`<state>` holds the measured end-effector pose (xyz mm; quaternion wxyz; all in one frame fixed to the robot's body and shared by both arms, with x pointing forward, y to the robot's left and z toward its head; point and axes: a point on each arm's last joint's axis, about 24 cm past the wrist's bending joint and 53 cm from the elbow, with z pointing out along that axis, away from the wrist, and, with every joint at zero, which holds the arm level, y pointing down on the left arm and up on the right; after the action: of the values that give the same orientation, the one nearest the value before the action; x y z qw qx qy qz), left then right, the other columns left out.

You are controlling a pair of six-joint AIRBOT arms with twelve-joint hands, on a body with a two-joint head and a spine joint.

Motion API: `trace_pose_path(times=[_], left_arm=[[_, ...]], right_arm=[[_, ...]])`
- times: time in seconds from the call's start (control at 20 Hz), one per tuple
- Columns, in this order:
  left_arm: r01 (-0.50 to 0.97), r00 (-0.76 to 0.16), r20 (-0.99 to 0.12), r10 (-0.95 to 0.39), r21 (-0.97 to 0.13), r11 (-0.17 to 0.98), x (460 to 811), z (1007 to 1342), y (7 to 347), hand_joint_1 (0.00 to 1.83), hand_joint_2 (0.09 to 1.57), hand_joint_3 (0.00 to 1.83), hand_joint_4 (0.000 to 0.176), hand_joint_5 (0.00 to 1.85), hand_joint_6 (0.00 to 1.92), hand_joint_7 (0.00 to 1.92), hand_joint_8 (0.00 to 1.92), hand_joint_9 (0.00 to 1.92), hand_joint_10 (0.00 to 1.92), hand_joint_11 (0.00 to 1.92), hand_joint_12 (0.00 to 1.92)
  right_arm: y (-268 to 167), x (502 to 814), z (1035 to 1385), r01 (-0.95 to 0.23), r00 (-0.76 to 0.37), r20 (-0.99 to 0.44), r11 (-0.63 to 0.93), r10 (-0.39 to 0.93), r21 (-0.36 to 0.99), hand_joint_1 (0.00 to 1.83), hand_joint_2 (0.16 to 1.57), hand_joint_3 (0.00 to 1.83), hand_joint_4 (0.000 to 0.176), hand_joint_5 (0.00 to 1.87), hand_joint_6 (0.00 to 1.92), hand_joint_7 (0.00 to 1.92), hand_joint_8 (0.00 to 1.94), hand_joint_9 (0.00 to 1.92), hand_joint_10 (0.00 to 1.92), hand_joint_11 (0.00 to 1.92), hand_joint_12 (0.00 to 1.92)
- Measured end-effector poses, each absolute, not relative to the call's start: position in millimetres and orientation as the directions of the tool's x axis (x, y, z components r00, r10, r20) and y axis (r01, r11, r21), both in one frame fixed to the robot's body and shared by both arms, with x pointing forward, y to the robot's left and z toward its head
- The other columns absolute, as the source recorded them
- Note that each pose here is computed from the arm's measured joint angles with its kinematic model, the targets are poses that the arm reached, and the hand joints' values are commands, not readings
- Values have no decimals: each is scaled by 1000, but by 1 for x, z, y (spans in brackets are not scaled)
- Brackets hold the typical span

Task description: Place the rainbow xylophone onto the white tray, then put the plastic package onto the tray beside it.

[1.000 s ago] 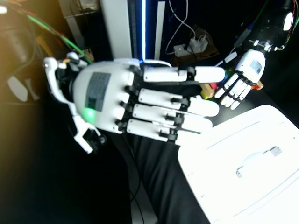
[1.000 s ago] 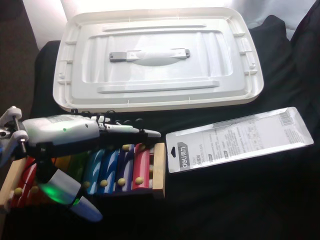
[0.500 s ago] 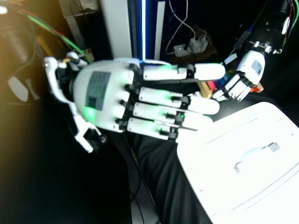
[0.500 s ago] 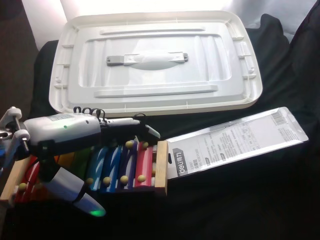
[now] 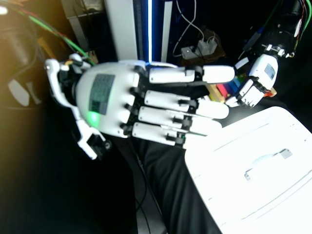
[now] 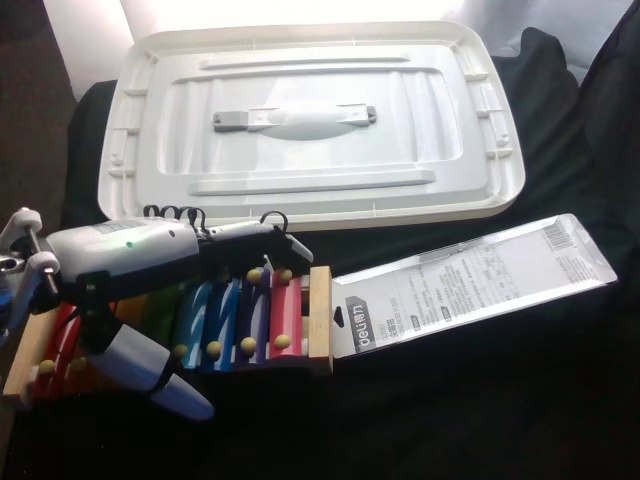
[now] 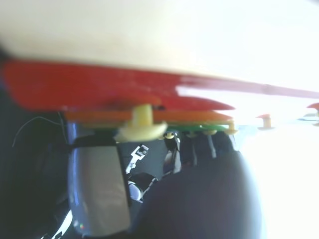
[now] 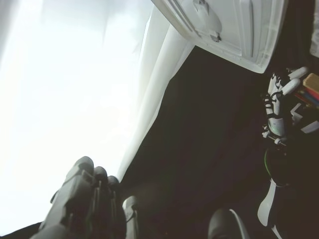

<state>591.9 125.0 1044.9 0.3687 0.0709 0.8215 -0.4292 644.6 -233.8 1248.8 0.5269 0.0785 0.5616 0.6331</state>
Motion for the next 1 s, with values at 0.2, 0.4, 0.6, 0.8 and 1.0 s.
trace_pose_path(times=[0.2, 0.4, 0.6, 0.8, 1.0], left_arm=[[435, -706, -677, -208, -647, 626, 595, 1047, 127, 1453, 1295, 0, 70, 256, 1184, 469, 1667, 639, 1646, 599, 1556], [431, -690, -690, -221, -636, 639, 602, 1054, 134, 1620, 1206, 0, 59, 299, 1070, 629, 1607, 624, 1527, 620, 1636], [438, -677, -701, -223, -628, 643, 606, 1060, 136, 1499, 1223, 1, 47, 357, 1012, 649, 1528, 668, 1524, 687, 1665], [459, -642, -727, -246, -620, 637, 616, 1082, 140, 1431, 1258, 0, 30, 324, 1027, 579, 1534, 717, 1634, 706, 1795], [490, -595, -757, -271, -609, 624, 629, 1107, 143, 1464, 1218, 0, 0, 415, 967, 643, 1465, 735, 1465, 634, 1354]], right_arm=[[-234, 645, 1249, -579, -432, -493, 186, 755, 794, 647, 1068, 3, 176, 14, 0, 20, 0, 0, 0, 0, 0], [-234, 645, 1248, -579, -433, -492, 186, 755, 794, 615, 1046, 0, 176, 27, 7, 40, 6, 0, 0, 0, 0], [-233, 645, 1248, -578, -434, -491, 184, 756, 795, 657, 1037, 0, 176, 24, 2, 37, 2, 0, 0, 0, 0], [-233, 645, 1248, -579, -433, -491, 185, 756, 794, 696, 1081, 9, 169, 29, 3, 39, 3, 21, 7, 0, 0], [-233, 645, 1248, -579, -434, -491, 184, 756, 795, 695, 1098, 11, 176, 33, 3, 42, 2, 7, 3, 0, 0]])
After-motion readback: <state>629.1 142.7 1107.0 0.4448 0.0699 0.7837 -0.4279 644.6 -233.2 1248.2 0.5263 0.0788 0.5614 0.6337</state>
